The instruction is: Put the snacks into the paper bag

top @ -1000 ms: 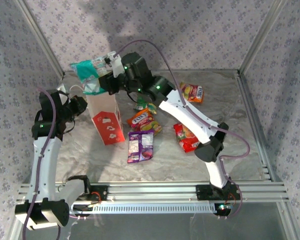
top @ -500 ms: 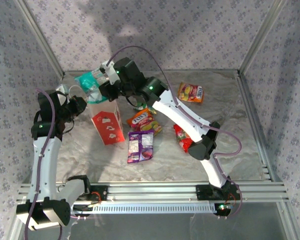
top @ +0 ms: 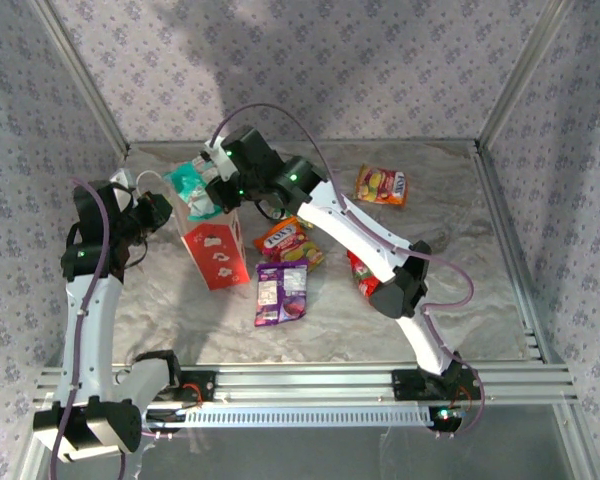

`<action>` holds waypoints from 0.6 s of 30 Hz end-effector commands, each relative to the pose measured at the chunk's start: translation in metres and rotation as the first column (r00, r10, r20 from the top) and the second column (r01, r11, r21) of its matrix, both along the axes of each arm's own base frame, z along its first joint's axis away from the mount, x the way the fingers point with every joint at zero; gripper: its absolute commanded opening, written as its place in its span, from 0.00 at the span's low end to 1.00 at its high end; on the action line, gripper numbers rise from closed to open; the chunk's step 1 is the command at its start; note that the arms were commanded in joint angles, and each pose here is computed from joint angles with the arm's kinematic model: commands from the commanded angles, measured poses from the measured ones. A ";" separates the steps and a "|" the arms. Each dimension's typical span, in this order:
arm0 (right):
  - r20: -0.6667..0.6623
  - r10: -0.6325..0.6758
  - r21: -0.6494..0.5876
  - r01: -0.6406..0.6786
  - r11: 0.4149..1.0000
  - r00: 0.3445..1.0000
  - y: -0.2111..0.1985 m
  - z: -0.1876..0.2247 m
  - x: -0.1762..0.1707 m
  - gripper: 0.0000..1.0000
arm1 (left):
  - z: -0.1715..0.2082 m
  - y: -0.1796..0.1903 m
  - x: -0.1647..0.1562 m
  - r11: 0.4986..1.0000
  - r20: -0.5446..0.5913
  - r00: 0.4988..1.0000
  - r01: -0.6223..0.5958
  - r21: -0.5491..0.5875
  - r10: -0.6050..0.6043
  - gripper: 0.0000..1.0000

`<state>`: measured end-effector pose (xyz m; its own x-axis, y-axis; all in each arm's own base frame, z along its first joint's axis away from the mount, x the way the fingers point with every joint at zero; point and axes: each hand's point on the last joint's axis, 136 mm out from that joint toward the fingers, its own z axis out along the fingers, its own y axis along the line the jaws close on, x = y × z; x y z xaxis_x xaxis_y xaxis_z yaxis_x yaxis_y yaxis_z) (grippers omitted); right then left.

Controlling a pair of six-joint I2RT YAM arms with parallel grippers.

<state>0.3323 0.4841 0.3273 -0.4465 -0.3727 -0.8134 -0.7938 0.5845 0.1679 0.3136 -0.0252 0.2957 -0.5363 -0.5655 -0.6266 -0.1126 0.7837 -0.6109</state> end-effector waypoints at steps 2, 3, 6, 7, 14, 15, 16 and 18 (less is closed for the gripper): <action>0.035 -0.011 0.008 0.011 1.000 0.999 -0.001 0.012 0.000 0.13 | 0.016 -0.002 -0.003 1.000 0.047 0.999 0.022 0.006 -0.022 0.07; 0.031 -0.007 0.005 0.006 1.000 1.000 -0.001 0.011 -0.001 0.13 | 0.016 -0.003 -0.003 1.000 0.047 0.999 0.023 0.004 -0.023 0.07; 0.020 0.008 0.003 -0.008 1.000 1.000 0.002 0.007 -0.003 0.17 | 0.015 -0.003 -0.003 1.000 0.046 0.999 0.023 0.005 -0.023 0.07; 0.012 0.021 0.004 -0.021 1.000 1.000 0.003 0.006 -0.005 0.17 | 0.014 -0.003 -0.003 1.000 0.044 0.999 0.024 0.006 -0.024 0.07; 0.007 0.029 0.019 -0.029 0.999 1.000 0.004 0.012 -0.009 0.23 | 0.013 -0.003 -0.002 1.000 0.037 0.999 0.024 0.005 -0.025 0.07; 0.009 0.029 0.023 -0.029 0.999 1.000 0.003 0.014 -0.009 0.24 | 0.013 -0.003 -0.003 1.000 0.036 0.999 0.025 0.004 -0.025 0.07; 0.007 0.032 0.024 -0.032 0.999 0.999 0.002 0.015 -0.010 0.24 | 0.013 -0.003 -0.003 1.000 0.038 0.999 0.027 0.004 -0.027 0.06; 0.008 0.039 0.031 -0.039 0.999 0.999 0.002 0.019 -0.012 0.25 | 0.013 -0.003 -0.003 1.000 0.039 0.999 0.026 0.004 -0.026 0.06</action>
<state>0.3278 0.4833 0.3260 -0.4510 -0.3865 -0.8045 -0.7986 0.5772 0.1703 0.3136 -0.0252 0.2956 -0.5365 -0.5655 -0.6264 -0.1128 0.7836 -0.6109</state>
